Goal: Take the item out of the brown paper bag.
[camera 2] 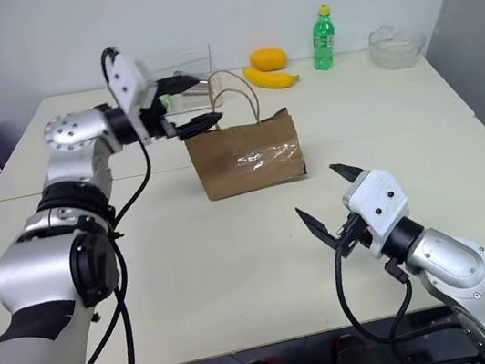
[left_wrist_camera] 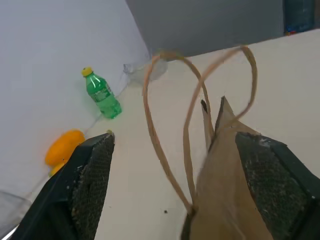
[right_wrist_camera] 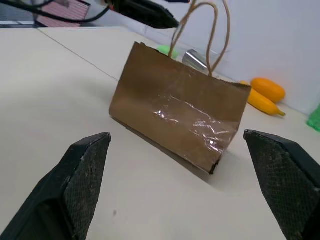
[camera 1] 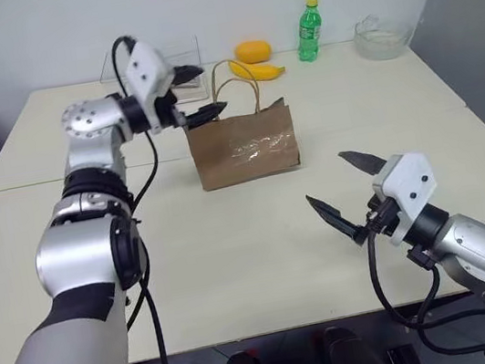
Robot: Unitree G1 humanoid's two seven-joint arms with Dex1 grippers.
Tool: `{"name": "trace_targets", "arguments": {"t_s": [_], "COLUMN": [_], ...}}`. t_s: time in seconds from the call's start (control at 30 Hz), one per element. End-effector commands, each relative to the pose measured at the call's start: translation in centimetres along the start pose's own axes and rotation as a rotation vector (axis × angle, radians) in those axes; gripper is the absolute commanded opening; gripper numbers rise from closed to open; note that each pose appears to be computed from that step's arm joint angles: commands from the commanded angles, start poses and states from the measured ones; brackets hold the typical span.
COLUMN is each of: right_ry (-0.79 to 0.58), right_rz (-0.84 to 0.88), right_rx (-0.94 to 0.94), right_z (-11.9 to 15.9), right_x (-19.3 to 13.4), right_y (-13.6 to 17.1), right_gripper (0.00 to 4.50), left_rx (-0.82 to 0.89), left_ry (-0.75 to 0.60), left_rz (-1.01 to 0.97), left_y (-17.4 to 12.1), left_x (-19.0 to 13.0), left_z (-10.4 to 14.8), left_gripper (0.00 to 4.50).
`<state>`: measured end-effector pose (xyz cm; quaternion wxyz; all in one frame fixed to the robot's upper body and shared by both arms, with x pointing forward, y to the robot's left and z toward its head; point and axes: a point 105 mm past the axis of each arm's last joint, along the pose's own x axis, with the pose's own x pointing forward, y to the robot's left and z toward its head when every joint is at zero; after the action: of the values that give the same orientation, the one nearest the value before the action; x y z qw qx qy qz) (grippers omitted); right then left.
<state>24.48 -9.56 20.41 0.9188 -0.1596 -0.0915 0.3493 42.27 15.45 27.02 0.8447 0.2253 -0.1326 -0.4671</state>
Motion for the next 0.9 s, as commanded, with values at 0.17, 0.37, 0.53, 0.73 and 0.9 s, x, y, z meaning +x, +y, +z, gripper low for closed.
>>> {"name": "trace_targets", "arguments": {"t_s": [0.17, 0.37, 0.53, 0.73, 0.9], "right_ry": [-0.103, -0.126, -0.069, 0.080, 0.219], "right_rz": [0.091, 0.091, 0.097, 0.039, 0.010], "right_rx": [-0.005, -0.117, -0.253, -0.383, -0.529], "right_z": [2.3, 4.0, 3.5, 1.6, -0.3], "right_x": [2.5, 7.1, 11.6, 17.2, 18.9], "right_y": [-3.4, -7.8, -11.3, -13.9, -14.0], "right_gripper": [4.50, 3.19, 1.30, 0.02, 0.02], "left_rx": [-0.087, -0.196, -0.266, -0.272, -0.261], "left_ry": [-0.165, -0.175, -0.164, -0.142, -0.130], "left_rz": [0.139, 0.230, 0.276, 0.291, 0.275], "left_y": [-2.8, -11.8, -14.8, -16.4, -17.0], "left_x": [-4.4, -7.5, -7.9, -7.7, -7.4], "left_z": [1.9, 2.8, 3.0, 2.6, 2.2], "left_gripper": [4.04, 4.08, 4.08, 4.08, 4.08]}}
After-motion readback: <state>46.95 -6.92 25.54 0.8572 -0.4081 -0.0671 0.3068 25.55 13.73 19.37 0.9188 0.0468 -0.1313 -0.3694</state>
